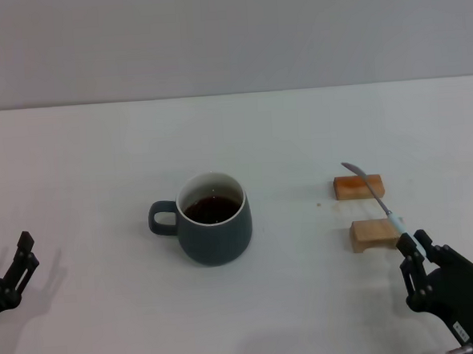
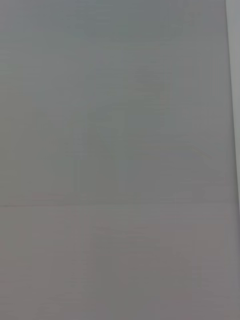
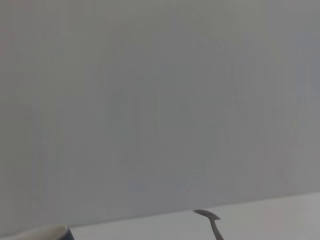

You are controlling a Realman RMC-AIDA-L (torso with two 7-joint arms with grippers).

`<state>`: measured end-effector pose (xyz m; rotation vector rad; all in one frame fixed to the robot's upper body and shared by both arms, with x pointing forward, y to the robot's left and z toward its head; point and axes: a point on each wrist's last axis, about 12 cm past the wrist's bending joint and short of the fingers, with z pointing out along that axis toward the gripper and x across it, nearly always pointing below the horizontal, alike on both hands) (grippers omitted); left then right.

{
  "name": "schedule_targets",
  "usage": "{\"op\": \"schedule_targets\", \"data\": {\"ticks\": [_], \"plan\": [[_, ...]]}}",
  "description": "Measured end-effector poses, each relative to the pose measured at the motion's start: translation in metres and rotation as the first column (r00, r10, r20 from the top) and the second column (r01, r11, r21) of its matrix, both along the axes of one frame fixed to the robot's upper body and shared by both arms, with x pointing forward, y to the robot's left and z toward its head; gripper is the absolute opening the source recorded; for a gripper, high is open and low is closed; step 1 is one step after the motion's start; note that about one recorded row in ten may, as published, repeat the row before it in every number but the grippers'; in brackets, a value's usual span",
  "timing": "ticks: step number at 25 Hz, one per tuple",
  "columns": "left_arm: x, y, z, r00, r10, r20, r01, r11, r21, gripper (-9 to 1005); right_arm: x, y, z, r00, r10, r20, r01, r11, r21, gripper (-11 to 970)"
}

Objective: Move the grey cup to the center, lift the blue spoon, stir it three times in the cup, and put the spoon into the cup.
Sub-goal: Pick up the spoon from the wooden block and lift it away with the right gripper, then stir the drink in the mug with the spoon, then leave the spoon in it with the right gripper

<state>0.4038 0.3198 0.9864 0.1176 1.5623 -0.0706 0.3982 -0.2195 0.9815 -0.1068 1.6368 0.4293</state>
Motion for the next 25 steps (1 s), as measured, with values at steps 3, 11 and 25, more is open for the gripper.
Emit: {"op": "schedule_targets", "data": {"ticks": [3,11,25], "plan": [[0.0,0.0,0.0,1.0,-0.003,0.0,0.003,1.0,0.0,862,0.004,0.0,0.006,1.0,0.021,0.021,-0.021,1.0,0.019,162],[0.0,-0.001,0.0,1.0,-0.007,-0.001,0.007,1.0,0.002,862,0.029,-0.001,0.032,0.993,0.09,0.081,-0.095,0.994,0.06,162],[0.003,-0.001,0.001,1.0,-0.011,0.003,0.011,1.0,0.003,862,0.095,0.019,0.088,0.975,0.218,0.046,-0.216,0.976,-0.039,163]]}}
